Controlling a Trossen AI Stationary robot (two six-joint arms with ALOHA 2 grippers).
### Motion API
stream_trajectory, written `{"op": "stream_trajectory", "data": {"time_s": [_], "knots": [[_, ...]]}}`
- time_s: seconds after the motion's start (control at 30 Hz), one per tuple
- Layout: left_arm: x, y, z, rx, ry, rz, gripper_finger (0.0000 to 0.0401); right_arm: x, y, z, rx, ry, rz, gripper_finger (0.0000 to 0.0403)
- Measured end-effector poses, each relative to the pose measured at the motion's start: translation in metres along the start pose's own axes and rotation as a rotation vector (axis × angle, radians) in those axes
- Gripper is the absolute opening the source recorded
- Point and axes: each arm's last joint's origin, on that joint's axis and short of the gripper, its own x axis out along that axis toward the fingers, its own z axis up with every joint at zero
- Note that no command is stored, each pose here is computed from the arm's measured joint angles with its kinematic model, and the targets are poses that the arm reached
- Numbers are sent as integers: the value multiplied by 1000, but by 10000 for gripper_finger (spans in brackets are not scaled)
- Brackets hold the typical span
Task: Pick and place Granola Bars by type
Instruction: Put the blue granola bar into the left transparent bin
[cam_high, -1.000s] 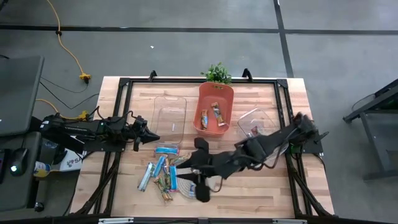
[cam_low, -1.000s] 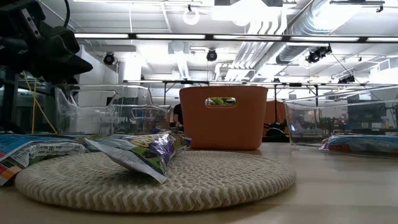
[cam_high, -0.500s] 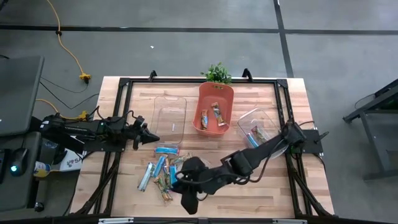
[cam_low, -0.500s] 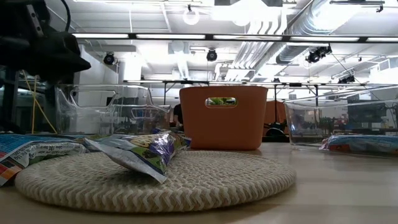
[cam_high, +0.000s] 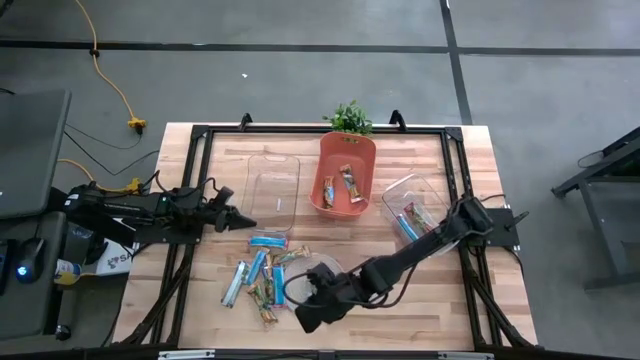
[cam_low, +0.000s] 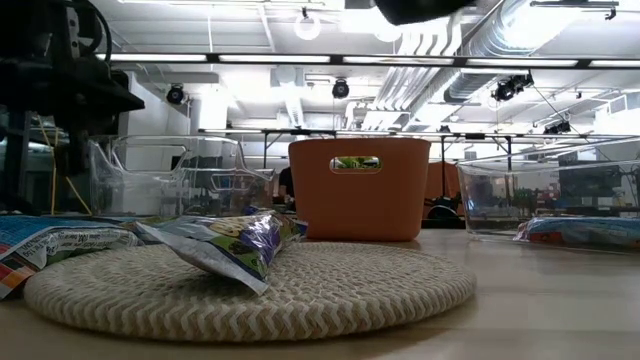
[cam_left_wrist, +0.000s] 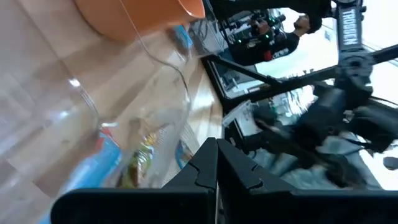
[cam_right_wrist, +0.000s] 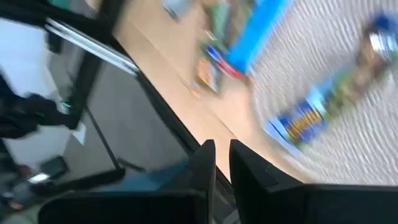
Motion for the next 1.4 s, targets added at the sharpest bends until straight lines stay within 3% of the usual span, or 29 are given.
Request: {"op": "stream_trajectory", "data": {"time_s": [0.2,0.4,1.0,1.4], "knots": [[0,0,0,-38,15,-7,1,20,-28,-4,130,49,-22,30],[0,0,0,-43,16,-7,1,31,-45,2,160,18,-25,45],[0,0,0,-39,-6,6,1,39,-70,38,204,-65,-137,244],[0,1,1,-40,-23,16,1,39,-77,43,217,-38,-189,243]]}}
